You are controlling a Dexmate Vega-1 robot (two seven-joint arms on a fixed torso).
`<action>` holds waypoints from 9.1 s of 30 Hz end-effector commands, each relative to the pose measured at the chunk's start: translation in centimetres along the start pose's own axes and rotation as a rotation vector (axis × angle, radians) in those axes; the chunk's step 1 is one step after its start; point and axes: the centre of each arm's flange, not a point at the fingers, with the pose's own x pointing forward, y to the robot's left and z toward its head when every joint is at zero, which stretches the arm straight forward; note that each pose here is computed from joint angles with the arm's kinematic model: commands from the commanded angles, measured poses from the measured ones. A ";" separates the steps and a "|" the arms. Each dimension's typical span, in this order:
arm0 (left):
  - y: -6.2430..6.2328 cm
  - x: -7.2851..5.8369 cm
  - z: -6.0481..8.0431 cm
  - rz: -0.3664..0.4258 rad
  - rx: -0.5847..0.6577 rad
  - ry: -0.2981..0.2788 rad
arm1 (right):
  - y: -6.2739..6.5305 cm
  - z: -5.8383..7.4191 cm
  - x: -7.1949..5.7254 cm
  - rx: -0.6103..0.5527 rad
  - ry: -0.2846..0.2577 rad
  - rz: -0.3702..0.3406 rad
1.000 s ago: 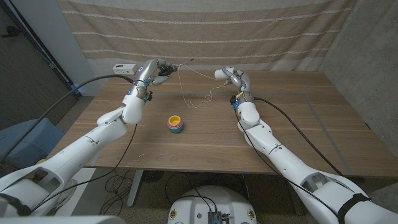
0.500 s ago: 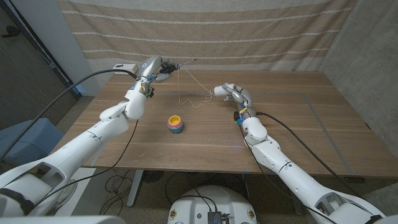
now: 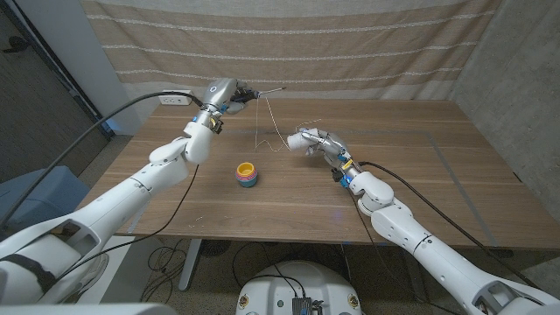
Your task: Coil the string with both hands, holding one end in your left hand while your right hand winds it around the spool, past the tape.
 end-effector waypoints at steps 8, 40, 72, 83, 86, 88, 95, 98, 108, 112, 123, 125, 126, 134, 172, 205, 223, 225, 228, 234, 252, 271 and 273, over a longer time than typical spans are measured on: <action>-1.1 0.9 1.4 -0.105 0.042 -0.029 | 3.3 4.6 2.2 0.096 -0.208 0.263; -1.7 -0.4 2.8 -0.206 0.028 -0.078 | 4.1 13.3 11.9 -0.055 -0.357 0.263; -0.1 -2.1 2.1 -0.200 -0.036 -0.082 | -5.9 9.5 14.4 -0.062 -0.165 -0.217; 0.5 -1.7 1.3 -0.185 -0.111 -0.065 | -7.6 5.9 11.5 -0.130 -0.081 -0.381; 0.7 -1.5 1.0 -0.181 -0.139 -0.058 | -8.1 5.0 10.5 -0.136 -0.059 -0.412; 0.8 -1.4 0.9 -0.182 -0.159 -0.055 | -8.4 4.4 9.8 -0.142 -0.044 -0.429; 1.3 -1.0 0.7 -0.185 -0.169 -0.052 | -9.3 2.1 7.1 -0.125 -0.003 -0.477; 1.5 -0.7 0.7 -0.189 -0.154 -0.050 | -9.4 1.0 5.6 -0.105 0.007 -0.498; 1.8 0.8 1.2 -0.192 -0.113 -0.049 | -8.0 -3.7 -0.2 0.005 0.007 -0.519; 1.6 1.3 1.4 -0.199 -0.104 -0.049 | -7.3 -4.6 -1.8 0.051 -0.001 -0.493; 1.3 2.0 2.0 -0.209 -0.081 -0.046 | -5.3 -3.0 -3.3 0.107 -0.079 -0.246; 1.2 2.1 2.1 -0.210 -0.072 -0.046 | -4.7 -2.1 -3.1 0.101 -0.104 -0.190; 1.2 2.1 2.1 -0.212 -0.067 -0.046 | -4.3 -1.7 -2.9 0.101 -0.116 -0.156; 0.9 2.4 2.4 -0.217 -0.029 -0.040 | -1.2 1.5 -1.2 0.149 -0.194 0.135; -0.5 0.5 4.6 -0.310 0.057 -0.099 | 5.7 15.4 8.9 -0.050 -0.426 0.371; 1.0 -0.7 3.0 -0.320 -0.170 -0.088 | -6.2 11.3 12.5 -0.073 -0.251 -0.262; 1.8 0.5 1.0 -0.340 -0.374 -0.054 | -12.7 4.2 7.0 0.012 -0.119 -0.529; 1.8 0.7 1.0 -0.341 -0.371 -0.052 | -13.1 3.5 6.3 0.030 -0.115 -0.552; 1.6 1.0 1.0 -0.342 -0.367 -0.049 | -13.6 2.6 5.1 0.053 -0.113 -0.578; 1.4 1.7 1.1 -0.337 -0.361 -0.043 | -14.0 0.5 2.5 0.104 -0.112 -0.617; 0.4 3.7 2.3 -0.353 -0.263 -0.035 | -11.6 -3.0 -3.5 0.211 -0.167 -0.549; 0.3 4.6 3.5 -0.340 -0.180 -0.017 | -5.4 3.3 -1.6 0.046 -0.189 0.054; 0.3 4.7 3.8 -0.334 -0.163 -0.015 | -4.6 3.9 -1.2 0.027 -0.192 0.099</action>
